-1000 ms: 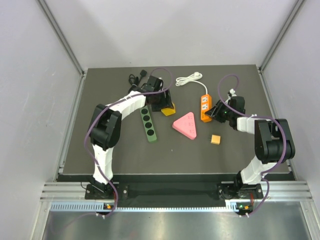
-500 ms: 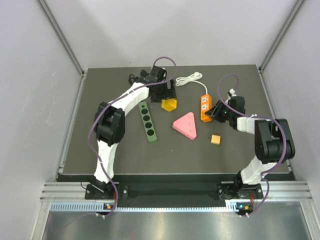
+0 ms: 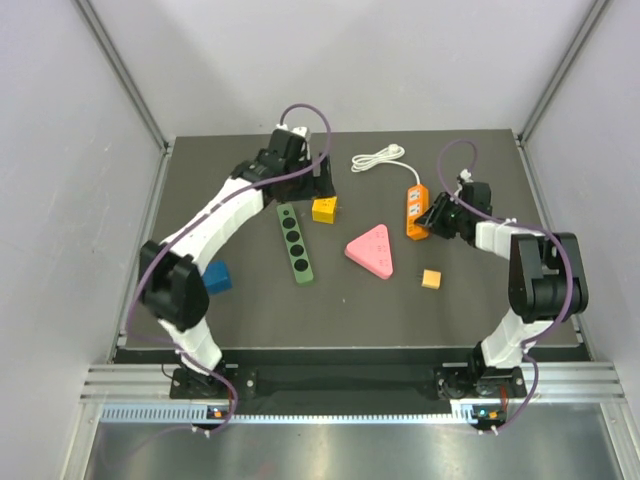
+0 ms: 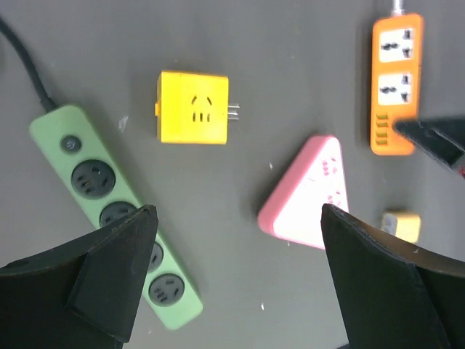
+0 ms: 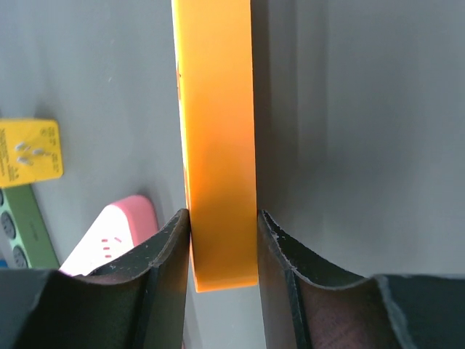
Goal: Pull the plug off the socket
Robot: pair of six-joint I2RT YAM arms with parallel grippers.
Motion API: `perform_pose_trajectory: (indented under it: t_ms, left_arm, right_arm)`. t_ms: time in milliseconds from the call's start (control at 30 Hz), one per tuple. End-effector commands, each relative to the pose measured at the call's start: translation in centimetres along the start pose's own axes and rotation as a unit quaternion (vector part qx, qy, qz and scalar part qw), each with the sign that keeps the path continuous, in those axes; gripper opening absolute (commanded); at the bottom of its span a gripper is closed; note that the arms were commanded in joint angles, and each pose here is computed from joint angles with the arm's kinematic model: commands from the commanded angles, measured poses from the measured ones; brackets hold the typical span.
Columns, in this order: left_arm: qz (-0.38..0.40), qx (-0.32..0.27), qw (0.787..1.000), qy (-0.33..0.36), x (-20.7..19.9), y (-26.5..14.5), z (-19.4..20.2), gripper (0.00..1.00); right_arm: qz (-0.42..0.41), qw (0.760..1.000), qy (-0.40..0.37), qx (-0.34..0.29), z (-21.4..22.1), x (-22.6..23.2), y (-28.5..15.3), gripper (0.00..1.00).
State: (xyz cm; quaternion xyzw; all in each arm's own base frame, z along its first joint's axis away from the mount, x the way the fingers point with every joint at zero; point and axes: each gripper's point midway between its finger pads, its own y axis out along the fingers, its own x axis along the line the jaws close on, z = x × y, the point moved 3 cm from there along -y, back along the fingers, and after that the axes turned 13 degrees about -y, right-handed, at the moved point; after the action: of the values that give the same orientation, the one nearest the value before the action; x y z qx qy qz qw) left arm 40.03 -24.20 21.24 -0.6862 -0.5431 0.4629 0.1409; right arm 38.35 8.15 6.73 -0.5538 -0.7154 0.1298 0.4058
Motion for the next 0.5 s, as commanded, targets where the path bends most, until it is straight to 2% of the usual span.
perform_pose_trajectory:
  t_ms: [0, 33, 133, 200, 267, 300, 367, 467]
  left_arm:
    - [0.035, -0.024, 0.999, 0.017, 0.1, -3.9, 0.5, 0.98]
    - [0.042, -0.022, 0.999, 0.015, 0.2, -4.4, 1.0, 0.98]
    - [0.094, -0.017, 0.995, 0.004, -0.2, -7.7, 2.8, 0.98]
    - [0.106, -0.001, 0.994, -0.008, 0.4, -8.1, 4.6, 0.98]
    - [0.144, 0.003, 0.989, -0.025, -0.2, -10.1, 5.5, 0.98]
    - [0.15, 0.013, 0.988, -0.032, 0.5, -10.0, 6.7, 0.98]
    - [0.169, 0.007, 0.985, -0.041, 0.5, -11.7, 7.4, 0.98]
    - [0.161, 0.001, 0.986, -0.043, 1.9, -12.9, 8.7, 0.98]
  right_arm:
    - [0.057, 0.998, 0.0, 0.002, -1.4, -2.2, 0.1, 0.03]
    - [0.054, 0.999, -0.003, -0.008, -2.6, -1.9, 0.2, 0.04]
    - [0.046, 0.999, -0.002, 0.014, -3.6, -1.8, 1.6, 0.09]
    - [0.022, 1.0, -0.014, -0.003, -7.4, -2.4, 2.1, 0.1]
    - [-0.006, 0.999, -0.007, 0.048, -6.9, -2.8, 3.6, 0.1]
    - [-0.012, 0.999, -0.016, 0.038, -8.7, -2.6, 3.8, 0.11]
    - [-0.032, 0.998, -0.003, 0.061, -8.4, -3.3, 4.5, 0.12]
    - [-0.044, 0.996, -0.008, 0.072, -8.9, -3.4, 4.6, 0.24]
